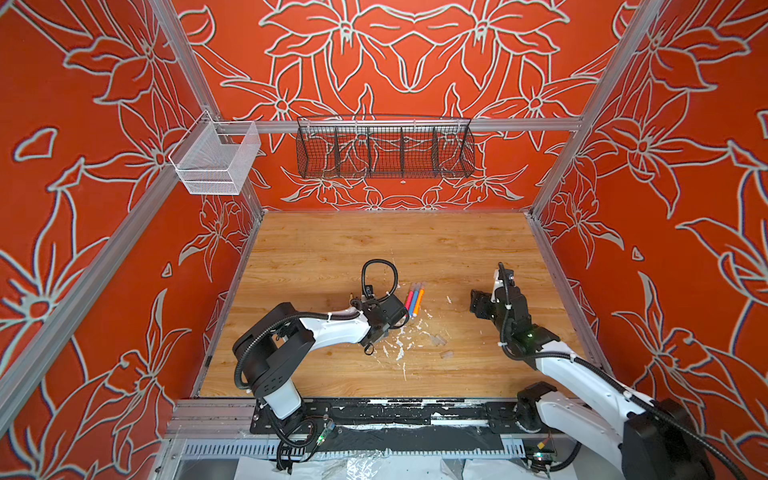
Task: Insert the pens into the pen caps
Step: 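Move the left gripper to the purple marker and grasp it, then lift the purple marker upright with the left gripper while the right gripper approaches it, then hold the purple marker upright with the left gripper while the right gripper withdraws, then lower the right gripper over a translucent cap on the table and close on it, then lift the cap with the right gripper and bring it above the purple marker tip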
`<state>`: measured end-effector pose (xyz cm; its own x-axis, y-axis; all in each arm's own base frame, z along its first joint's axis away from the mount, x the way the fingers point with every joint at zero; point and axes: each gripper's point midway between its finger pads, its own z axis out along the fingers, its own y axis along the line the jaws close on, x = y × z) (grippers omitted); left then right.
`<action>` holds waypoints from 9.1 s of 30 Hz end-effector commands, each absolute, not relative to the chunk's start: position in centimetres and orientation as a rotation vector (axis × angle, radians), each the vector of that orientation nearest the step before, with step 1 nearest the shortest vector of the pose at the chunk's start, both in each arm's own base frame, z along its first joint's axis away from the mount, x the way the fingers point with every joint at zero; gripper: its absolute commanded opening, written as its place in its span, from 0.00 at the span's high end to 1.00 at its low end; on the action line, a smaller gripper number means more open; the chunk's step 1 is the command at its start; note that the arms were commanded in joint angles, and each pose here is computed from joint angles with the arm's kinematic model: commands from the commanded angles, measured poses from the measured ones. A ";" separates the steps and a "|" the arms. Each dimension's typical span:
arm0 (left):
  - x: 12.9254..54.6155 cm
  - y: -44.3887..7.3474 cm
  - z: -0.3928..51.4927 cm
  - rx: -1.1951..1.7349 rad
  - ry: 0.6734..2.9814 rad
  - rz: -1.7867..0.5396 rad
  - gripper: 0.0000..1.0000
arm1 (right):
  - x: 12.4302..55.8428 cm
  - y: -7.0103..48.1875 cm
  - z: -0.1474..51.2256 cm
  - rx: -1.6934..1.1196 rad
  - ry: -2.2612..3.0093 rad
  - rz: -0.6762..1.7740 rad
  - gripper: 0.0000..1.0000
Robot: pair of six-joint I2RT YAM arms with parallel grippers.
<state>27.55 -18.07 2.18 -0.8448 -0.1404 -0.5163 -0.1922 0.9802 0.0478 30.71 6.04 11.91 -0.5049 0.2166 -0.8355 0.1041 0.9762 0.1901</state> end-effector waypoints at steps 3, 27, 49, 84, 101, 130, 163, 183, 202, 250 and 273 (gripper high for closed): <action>27.0 -17.1 0.6 -0.252 2.631 0.217 0.71 | 30.6 6.0 11.8 0.229 2.093 0.149 0.23; 26.4 -17.3 -1.2 -0.212 2.700 0.151 0.82 | 30.7 6.0 11.7 0.230 2.101 0.144 0.23; 27.7 -22.9 10.0 0.185 2.385 -0.472 1.00 | 25.2 15.6 21.2 0.133 1.880 1.000 0.25; 21.4 -24.0 19.2 0.468 1.917 -0.920 1.00 | 24.0 34.9 24.5 -0.225 1.794 1.561 0.44; 22.1 -24.2 19.1 0.459 1.919 -0.898 0.77 | 24.1 36.2 23.2 -0.207 1.817 1.610 1.00; 23.6 -24.2 17.2 0.429 1.995 -0.814 1.00 | 23.1 36.5 23.1 -0.259 1.832 1.558 0.63; 26.3 -20.7 11.5 0.195 2.145 -0.765 1.00 | 17.9 21.2 6.7 -0.298 2.746 0.411 0.67; 25.6 -19.8 11.7 0.183 2.142 -0.750 1.00 | 20.1 22.4 4.5 -0.434 2.798 0.209 0.69; 25.2 -19.7 13.3 0.181 2.087 -0.780 1.00 | 20.9 22.7 2.3 -0.483 2.843 0.090 0.71; 22.8 -22.2 15.7 0.268 1.972 -1.045 1.00 | 25.2 26.2 18.7 -0.102 2.146 0.745 0.99; 19.1 -26.7 19.1 0.403 1.833 -1.154 1.00 | 24.5 27.6 27.4 0.050 1.639 1.278 1.00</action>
